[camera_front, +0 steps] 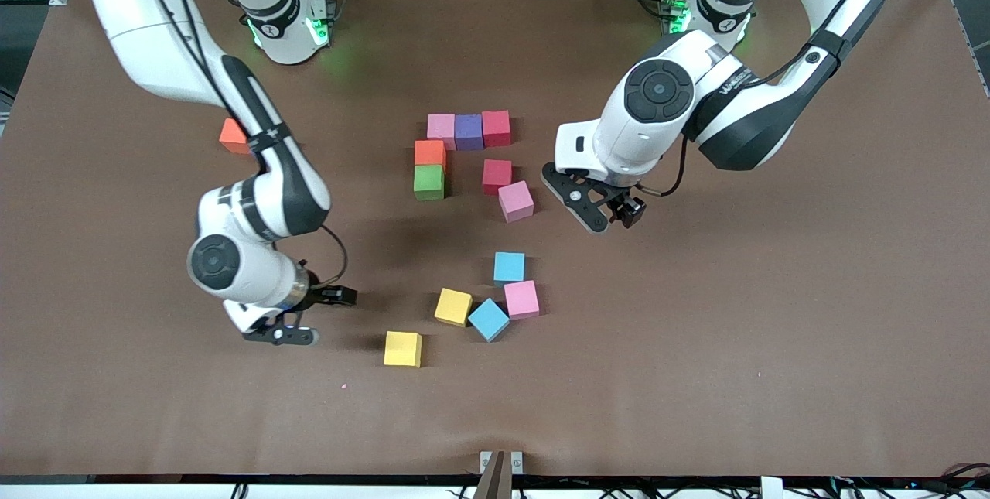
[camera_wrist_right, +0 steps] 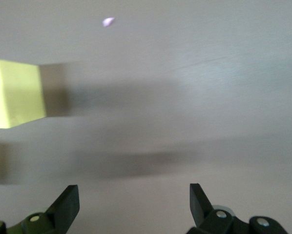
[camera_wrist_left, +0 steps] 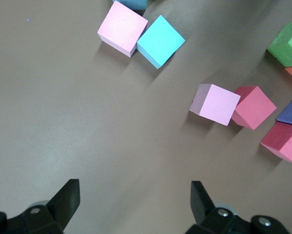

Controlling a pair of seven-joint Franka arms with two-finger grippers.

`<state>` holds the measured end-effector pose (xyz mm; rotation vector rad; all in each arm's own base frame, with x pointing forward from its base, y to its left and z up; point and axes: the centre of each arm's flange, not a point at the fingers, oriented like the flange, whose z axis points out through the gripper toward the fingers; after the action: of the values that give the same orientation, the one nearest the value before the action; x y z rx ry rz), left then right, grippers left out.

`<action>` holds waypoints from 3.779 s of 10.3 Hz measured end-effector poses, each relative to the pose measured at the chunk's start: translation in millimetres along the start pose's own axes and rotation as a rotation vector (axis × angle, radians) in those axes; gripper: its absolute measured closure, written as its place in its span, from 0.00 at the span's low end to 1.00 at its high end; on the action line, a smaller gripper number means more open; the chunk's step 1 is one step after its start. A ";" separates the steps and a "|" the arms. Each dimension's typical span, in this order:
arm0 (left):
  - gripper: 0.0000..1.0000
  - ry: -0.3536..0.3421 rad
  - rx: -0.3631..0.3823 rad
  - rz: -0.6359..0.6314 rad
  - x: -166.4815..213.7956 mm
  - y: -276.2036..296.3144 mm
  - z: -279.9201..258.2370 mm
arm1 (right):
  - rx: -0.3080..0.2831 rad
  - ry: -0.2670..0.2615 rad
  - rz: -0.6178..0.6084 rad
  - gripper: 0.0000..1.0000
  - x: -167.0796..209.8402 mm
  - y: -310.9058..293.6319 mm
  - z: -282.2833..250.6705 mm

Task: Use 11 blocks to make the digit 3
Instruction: 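Open the right gripper and withdraw it from the green cube, then move the left gripper toward the pink cube beside the cluster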

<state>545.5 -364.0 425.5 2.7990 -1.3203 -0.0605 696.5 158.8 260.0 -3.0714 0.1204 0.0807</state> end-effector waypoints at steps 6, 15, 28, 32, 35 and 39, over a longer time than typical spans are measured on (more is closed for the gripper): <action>0.00 -0.011 0.003 -0.015 -4.4 -8.4 -3.3 | -0.004 -0.006 0.028 0.00 12.7 63.9 -36.7; 0.00 0.014 -0.038 -0.073 14.9 4.5 59.3 | -0.004 -0.009 0.055 0.00 16.2 83.7 -35.8; 0.00 0.030 -0.006 -0.232 27.8 41.4 46.6 | 0.004 0.020 0.043 0.00 28.0 114.3 -5.2; 0.00 0.020 -0.003 -0.238 26.2 38.8 47.2 | 0.013 0.048 0.031 0.00 30.4 109.2 -6.3; 0.00 0.051 0.047 -0.264 20.8 12.9 29.5 | 0.014 0.050 0.031 0.00 30.6 109.3 -6.3; 0.00 0.018 0.087 -0.274 12.4 4.5 30.7 | 0.015 0.045 0.027 0.00 30.0 107.5 -6.4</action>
<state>548.2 -377.1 394.9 3.0271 -0.9494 0.0126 718.1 49.2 257.8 -3.0577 0.1648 0.0116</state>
